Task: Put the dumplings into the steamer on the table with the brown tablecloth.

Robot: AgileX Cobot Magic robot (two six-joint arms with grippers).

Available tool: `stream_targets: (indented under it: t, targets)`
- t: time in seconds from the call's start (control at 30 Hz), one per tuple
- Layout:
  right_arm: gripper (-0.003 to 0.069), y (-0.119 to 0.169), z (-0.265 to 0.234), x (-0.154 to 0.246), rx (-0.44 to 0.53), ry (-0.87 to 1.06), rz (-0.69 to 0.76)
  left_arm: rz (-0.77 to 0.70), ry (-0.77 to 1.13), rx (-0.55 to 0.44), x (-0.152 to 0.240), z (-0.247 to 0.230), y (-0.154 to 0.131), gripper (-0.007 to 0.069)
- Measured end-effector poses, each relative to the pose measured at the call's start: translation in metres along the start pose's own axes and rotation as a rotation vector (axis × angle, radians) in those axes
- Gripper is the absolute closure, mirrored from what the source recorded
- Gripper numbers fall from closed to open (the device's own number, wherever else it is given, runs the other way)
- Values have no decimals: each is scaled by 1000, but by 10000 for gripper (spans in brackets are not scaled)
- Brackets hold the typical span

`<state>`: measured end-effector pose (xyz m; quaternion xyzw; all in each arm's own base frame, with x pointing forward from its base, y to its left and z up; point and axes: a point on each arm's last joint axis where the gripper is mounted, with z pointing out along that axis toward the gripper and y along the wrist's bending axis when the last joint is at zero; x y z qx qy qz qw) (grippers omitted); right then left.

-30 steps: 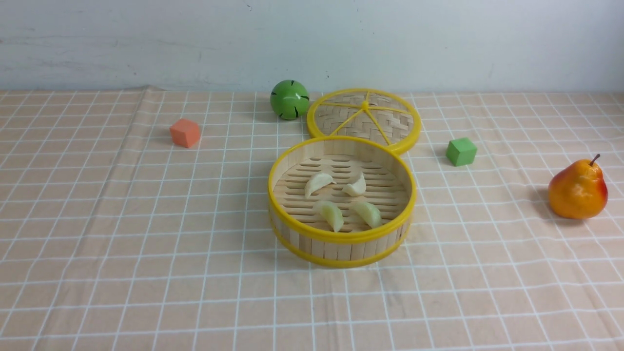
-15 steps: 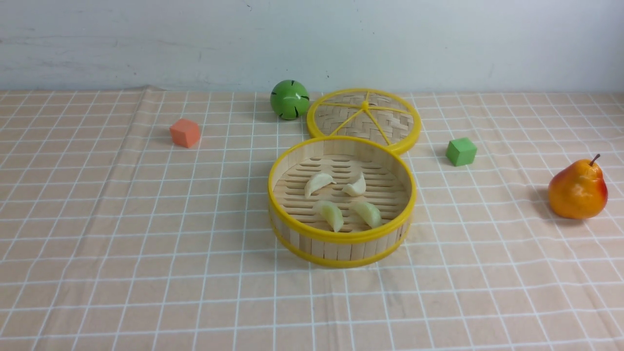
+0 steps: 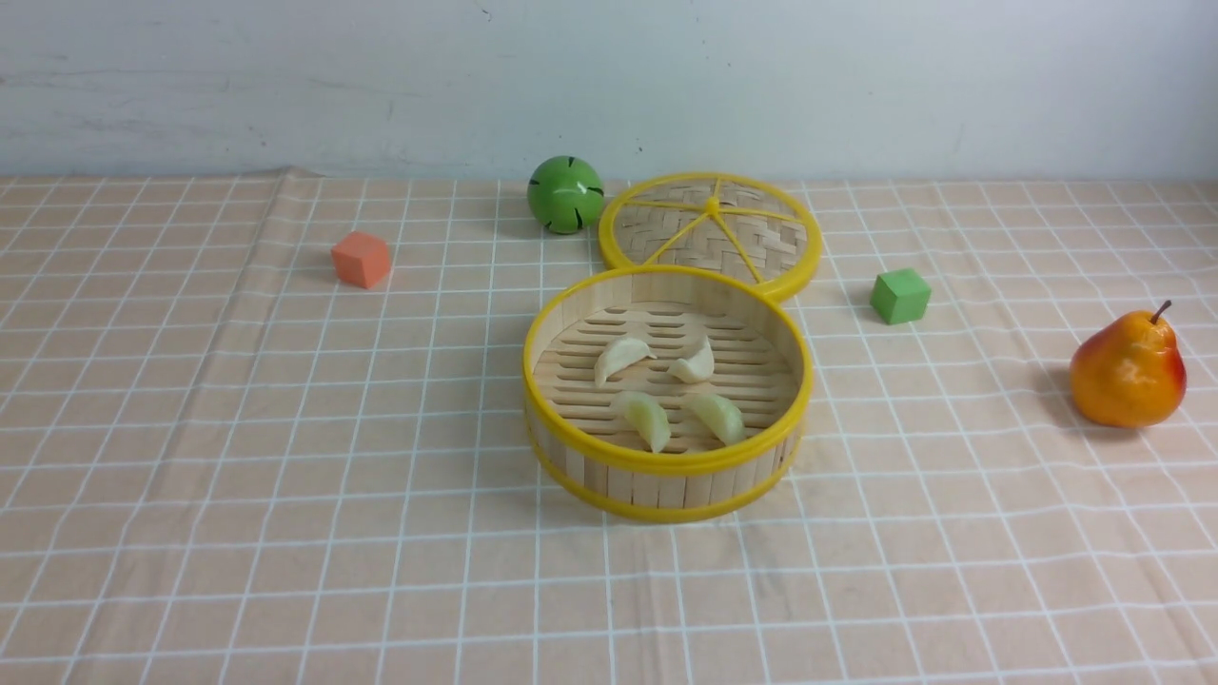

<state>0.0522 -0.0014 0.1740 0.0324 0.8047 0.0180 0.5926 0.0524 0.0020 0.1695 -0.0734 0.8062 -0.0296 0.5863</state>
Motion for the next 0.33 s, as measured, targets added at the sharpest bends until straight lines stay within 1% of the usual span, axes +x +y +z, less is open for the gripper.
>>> stream_targets:
  t: [0.33]
  targets:
    - [577, 0, 0, 0, 0, 0, 0, 0, 0, 0, 0, 0, 0, 636]
